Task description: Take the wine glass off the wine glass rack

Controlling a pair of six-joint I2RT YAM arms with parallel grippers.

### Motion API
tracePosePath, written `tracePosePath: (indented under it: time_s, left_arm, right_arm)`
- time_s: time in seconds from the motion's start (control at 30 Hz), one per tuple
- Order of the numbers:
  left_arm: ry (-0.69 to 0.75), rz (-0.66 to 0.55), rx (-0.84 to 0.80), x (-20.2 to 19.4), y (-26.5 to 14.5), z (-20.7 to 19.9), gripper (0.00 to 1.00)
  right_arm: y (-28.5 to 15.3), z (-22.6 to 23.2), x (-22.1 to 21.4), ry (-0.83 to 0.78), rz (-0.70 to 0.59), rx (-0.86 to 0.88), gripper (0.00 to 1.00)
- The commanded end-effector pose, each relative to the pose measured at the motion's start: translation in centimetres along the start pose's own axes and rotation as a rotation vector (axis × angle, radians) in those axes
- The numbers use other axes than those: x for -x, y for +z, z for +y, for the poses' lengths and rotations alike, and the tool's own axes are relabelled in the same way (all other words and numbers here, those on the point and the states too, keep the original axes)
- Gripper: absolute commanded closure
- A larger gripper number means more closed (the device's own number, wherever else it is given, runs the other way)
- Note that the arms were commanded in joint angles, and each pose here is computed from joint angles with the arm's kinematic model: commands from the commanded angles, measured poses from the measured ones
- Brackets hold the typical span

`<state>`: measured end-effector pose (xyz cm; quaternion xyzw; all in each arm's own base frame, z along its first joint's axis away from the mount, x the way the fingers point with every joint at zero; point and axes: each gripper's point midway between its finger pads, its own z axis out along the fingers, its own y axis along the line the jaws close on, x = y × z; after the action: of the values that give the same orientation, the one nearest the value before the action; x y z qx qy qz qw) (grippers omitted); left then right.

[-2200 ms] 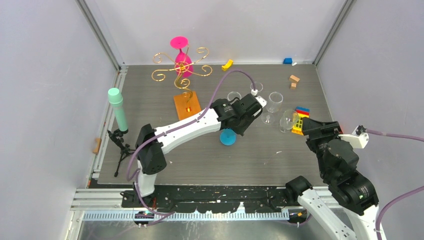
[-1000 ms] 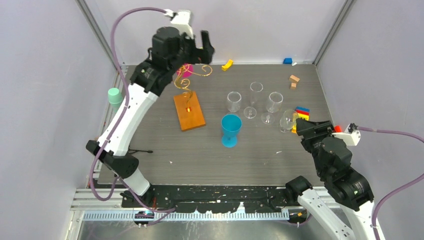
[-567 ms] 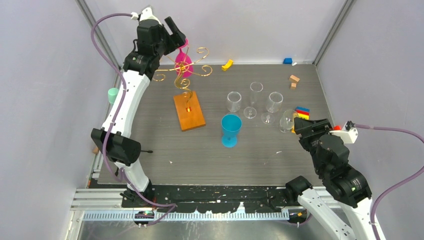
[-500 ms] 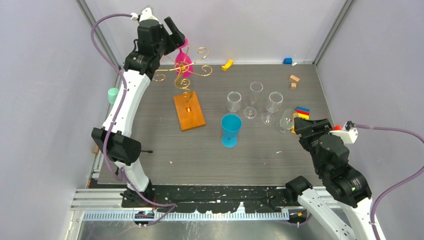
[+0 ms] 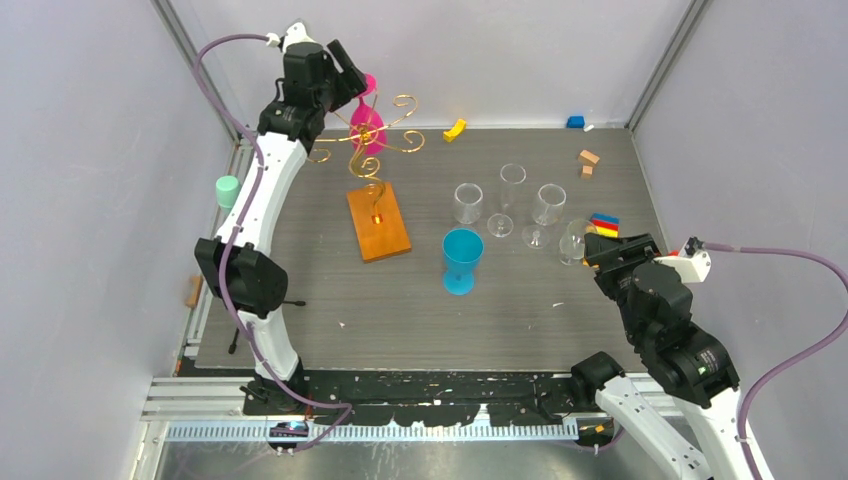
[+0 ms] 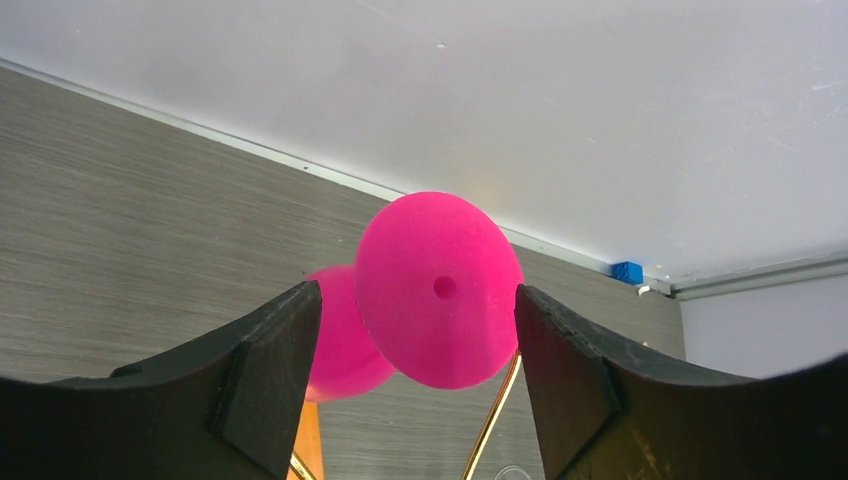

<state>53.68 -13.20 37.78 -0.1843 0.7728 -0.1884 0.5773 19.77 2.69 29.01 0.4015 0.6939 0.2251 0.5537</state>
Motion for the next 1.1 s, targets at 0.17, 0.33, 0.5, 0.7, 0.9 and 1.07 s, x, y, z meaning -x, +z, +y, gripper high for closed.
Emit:
tracePosePath:
  time_s: [0.17,0.33,0.5,0.7,0.9,1.07]
  left_arm:
    - [-0.127,-0.038,-0.096,2.6,0.5,-1.1,0.40]
    - [-0.193,-0.017,-0.120,2.5,1.1,-0.6,0.50]
    - [-0.242,0.027,-0.179,2.1,1.2,-1.2,0.64]
    - [-0.292,0.049,-0.223,2.2,1.1,-1.7,0.73]
    - [-0.347,0.055,-0.278,2.7,0.6,-2.5,0.77]
    - [-0.387,0.075,-0.318,2.5,0.4,-3.2,0.77]
  right_arm:
    - [0.3,1.1,0.7,0.016,-0.029,0.023,0.40]
    - [0.2,0.9,0.7,0.018,-0.033,0.025,0.40]
    - [0.2,0.8,0.7,0.018,-0.033,0.027,0.40]
    - [0.0,0.7,0.8,0.023,-0.037,0.032,0.40]
    - [-0.1,0.7,0.8,0.026,-0.038,0.035,0.40]
    - [0.0,0.7,0.7,0.026,-0.034,0.033,0.41]
